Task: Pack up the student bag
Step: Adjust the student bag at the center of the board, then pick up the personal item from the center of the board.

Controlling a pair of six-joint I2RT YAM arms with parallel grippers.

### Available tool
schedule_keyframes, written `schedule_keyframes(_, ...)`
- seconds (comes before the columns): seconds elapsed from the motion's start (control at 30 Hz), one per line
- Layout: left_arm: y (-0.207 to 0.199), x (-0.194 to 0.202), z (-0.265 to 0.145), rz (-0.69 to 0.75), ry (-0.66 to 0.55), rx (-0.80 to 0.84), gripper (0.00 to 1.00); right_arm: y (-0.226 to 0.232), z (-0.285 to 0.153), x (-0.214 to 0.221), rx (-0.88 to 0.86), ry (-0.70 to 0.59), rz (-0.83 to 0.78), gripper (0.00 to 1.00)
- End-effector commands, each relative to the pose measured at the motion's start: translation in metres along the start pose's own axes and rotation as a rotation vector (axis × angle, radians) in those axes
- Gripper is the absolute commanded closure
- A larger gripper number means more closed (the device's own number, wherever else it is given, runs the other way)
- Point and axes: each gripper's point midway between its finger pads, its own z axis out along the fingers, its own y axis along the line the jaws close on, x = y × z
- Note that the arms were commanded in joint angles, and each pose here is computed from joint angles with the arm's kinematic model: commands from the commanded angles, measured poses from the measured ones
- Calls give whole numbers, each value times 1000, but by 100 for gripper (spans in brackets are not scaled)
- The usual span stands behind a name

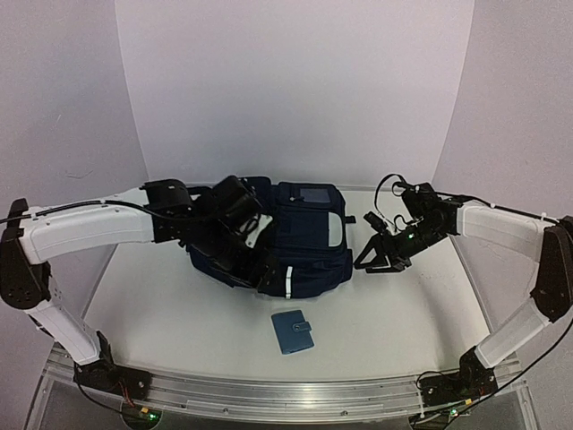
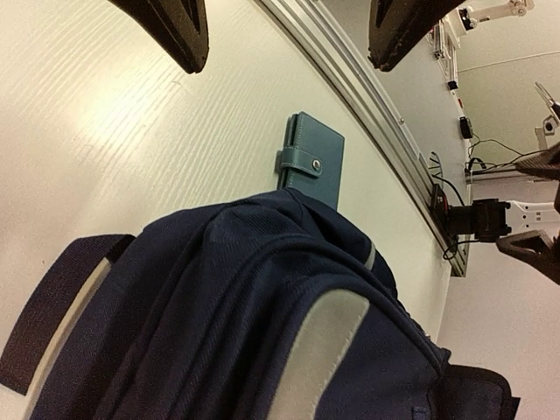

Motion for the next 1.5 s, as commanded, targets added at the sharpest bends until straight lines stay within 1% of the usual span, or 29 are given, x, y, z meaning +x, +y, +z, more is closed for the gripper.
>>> schedule_keyframes(0.0,-14,21,40,161,109,-63,24,5,-7,5,9,-9,-26,39)
schedule_keyframes(0.17,-28,34,85,226,184,-83,22,2,-8,15,13,-4,-17,41)
schedule_keyframes(0.27,-29,46,111,230,247,-110,20,2,-8,23,10,1,-6,41)
schedule_keyframes(0.33,-25,50,125,224,267,-140,18,3,-8,28,2,5,1,41)
schedule_keyframes(0.43,-19,49,134,222,262,-176,12,3,-9,33,-1,7,4,41)
schedule_keyframes(0.6,-12,40,144,283,260,-225,5,5,-12,38,-5,-2,1,41)
schedule_keyframes(0.67,-11,38,146,286,257,-208,4,7,-13,38,-5,-7,-4,41)
schedule_keyframes(0.8,-12,31,144,272,243,-108,2,9,-17,38,-2,-20,-14,41)
schedule_keyframes(1.0,1,29,154,302,269,-87,1,9,-19,37,6,-31,-22,41)
schedule_keyframes(1.17,10,31,169,281,281,-66,1,9,-19,35,8,-33,-23,41)
schedule_keyframes(1.2,11,34,172,279,291,-61,2,9,-19,34,8,-34,-23,41)
schedule_keyframes(1.33,15,50,182,241,330,-41,9,10,-19,29,9,-33,-27,41)
schedule_keyframes(1.47,18,61,189,192,336,-29,12,9,-17,27,6,-28,-26,41)
